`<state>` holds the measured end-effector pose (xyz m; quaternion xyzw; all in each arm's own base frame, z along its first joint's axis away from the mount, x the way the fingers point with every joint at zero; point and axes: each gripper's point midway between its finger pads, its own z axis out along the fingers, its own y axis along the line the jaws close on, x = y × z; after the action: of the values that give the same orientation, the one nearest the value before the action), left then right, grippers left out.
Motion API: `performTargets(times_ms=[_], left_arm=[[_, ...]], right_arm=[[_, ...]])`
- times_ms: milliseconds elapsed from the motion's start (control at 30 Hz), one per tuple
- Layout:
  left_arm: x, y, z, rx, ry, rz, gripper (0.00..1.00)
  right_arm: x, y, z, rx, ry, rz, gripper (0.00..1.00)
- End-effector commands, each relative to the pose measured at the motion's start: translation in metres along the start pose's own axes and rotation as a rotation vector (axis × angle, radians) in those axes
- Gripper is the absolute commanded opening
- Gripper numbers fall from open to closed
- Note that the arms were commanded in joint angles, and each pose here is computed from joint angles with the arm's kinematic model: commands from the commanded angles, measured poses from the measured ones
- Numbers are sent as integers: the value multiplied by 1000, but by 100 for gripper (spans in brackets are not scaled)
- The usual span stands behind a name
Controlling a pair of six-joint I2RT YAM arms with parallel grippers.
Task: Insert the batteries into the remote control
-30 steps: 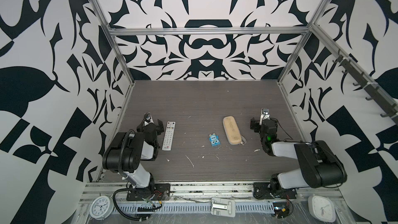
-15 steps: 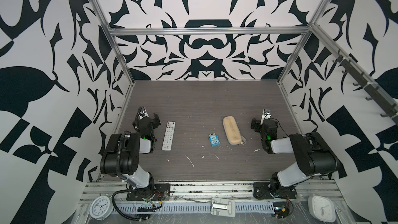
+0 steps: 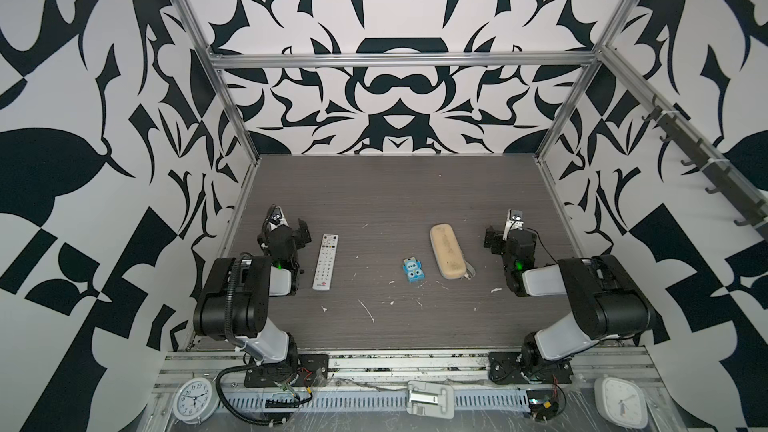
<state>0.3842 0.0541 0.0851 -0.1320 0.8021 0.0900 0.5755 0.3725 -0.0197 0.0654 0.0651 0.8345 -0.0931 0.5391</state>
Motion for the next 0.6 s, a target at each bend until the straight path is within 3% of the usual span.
performTargets(times_ms=[0, 567], left_arm=[[-10, -1, 0, 8, -26, -21, 99], [-10, -1, -1, 8, -26, -21, 99]], right_arm=[[-19, 2, -1, -5, -61, 25, 100], [-19, 2, 0, -4, -61, 24, 100]])
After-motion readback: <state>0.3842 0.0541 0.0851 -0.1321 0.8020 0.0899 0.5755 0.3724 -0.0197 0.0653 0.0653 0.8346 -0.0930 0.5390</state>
